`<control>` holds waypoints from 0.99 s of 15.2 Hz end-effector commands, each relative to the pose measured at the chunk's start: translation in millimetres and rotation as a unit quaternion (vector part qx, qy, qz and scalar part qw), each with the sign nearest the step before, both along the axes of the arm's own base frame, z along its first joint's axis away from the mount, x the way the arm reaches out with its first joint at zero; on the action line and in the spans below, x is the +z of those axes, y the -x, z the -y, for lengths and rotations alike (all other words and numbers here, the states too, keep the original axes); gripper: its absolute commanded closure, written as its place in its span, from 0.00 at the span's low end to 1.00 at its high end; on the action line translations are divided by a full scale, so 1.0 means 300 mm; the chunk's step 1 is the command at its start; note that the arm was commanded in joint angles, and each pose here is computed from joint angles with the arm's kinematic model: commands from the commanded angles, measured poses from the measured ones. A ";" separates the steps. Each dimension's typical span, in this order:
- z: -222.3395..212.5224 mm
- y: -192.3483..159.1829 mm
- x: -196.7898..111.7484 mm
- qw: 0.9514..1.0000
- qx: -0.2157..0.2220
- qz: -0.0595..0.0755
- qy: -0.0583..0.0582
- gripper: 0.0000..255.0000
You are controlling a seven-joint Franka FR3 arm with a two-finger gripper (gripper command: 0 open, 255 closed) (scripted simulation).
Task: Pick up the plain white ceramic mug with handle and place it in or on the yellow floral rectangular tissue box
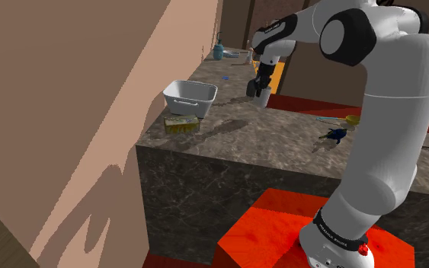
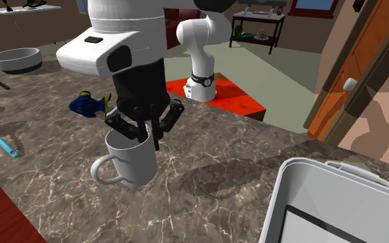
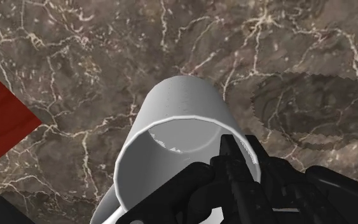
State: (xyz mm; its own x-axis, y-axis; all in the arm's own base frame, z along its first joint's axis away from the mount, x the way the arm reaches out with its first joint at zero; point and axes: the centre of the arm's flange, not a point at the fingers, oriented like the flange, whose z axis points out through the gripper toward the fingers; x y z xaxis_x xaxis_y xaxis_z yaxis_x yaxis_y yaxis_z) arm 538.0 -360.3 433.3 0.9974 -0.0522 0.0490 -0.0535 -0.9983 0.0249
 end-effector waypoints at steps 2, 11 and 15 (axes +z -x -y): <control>-0.001 -0.002 0.053 1.000 0.000 0.000 0.000 1.00; -0.001 -0.002 0.212 1.000 0.000 0.000 0.000 1.00; -0.001 -0.002 0.282 1.000 0.000 0.000 0.000 1.00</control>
